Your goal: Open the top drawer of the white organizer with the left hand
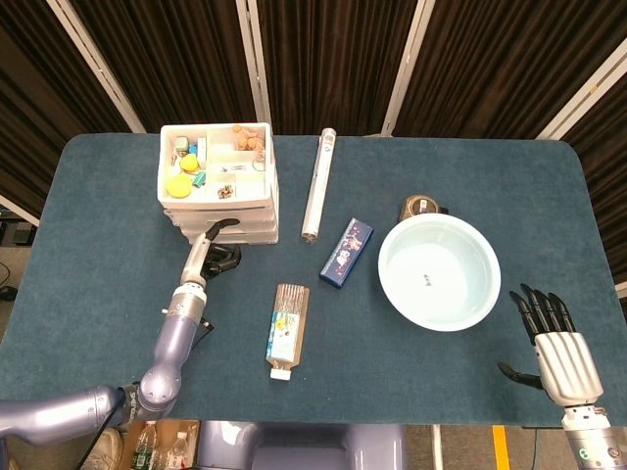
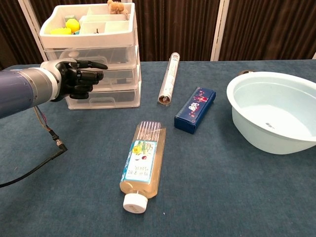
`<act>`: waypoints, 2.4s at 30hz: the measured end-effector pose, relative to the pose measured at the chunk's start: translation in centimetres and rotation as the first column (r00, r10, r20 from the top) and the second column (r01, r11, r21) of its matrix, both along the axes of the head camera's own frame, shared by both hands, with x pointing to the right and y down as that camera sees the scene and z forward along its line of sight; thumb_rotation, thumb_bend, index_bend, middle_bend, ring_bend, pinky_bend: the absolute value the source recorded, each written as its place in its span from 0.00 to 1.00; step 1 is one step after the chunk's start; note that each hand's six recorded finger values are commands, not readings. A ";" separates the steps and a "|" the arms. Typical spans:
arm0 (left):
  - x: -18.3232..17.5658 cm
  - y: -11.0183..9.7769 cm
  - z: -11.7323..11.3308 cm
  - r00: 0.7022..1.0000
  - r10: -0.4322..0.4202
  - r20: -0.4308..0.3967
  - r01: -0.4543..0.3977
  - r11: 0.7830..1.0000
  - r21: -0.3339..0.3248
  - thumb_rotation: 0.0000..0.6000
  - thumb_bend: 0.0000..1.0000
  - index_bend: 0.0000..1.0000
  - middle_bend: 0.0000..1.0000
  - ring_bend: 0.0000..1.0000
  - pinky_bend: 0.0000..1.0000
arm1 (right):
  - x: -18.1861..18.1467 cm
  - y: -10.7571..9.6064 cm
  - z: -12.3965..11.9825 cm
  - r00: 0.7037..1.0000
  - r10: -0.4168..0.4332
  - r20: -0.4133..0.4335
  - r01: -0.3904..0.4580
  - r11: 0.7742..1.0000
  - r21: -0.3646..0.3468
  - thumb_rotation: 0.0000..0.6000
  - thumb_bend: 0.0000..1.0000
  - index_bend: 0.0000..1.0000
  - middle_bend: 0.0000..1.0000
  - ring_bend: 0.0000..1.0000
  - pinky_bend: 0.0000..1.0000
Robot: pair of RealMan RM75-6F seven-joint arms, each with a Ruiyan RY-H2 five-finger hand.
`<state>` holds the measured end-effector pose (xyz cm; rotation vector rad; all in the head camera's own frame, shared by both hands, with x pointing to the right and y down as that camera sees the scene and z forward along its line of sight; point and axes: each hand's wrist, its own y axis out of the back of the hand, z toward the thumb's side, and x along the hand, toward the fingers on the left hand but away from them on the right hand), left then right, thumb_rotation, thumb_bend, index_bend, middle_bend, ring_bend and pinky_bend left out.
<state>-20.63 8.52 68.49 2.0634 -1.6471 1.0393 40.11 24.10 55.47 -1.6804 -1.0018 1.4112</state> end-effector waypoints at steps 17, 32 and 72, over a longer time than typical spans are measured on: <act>1.3 0.2 0.4 0.999 0.028 -0.020 -0.029 1.000 -0.006 1.00 0.58 0.24 1.00 0.98 1.00 | 0.0 0.0 0.0 1.000 0.000 0.001 0.000 1.000 0.000 1.00 0.07 0.00 0.00 0.00 0.00; 1.7 2.5 -0.6 0.996 0.081 -0.048 -0.081 0.997 -0.005 1.00 0.58 0.25 1.00 0.98 1.00 | -0.1 0.0 0.0 1.000 -0.002 0.000 0.002 1.000 0.000 1.00 0.07 0.00 0.00 0.00 0.00; -3.1 -2.5 -7.3 0.623 0.391 0.677 -0.561 0.827 0.039 1.00 0.62 0.24 1.00 1.00 1.00 | -0.1 0.2 0.1 1.000 -0.005 -0.008 0.005 1.000 -0.006 1.00 0.07 0.00 0.00 0.00 0.00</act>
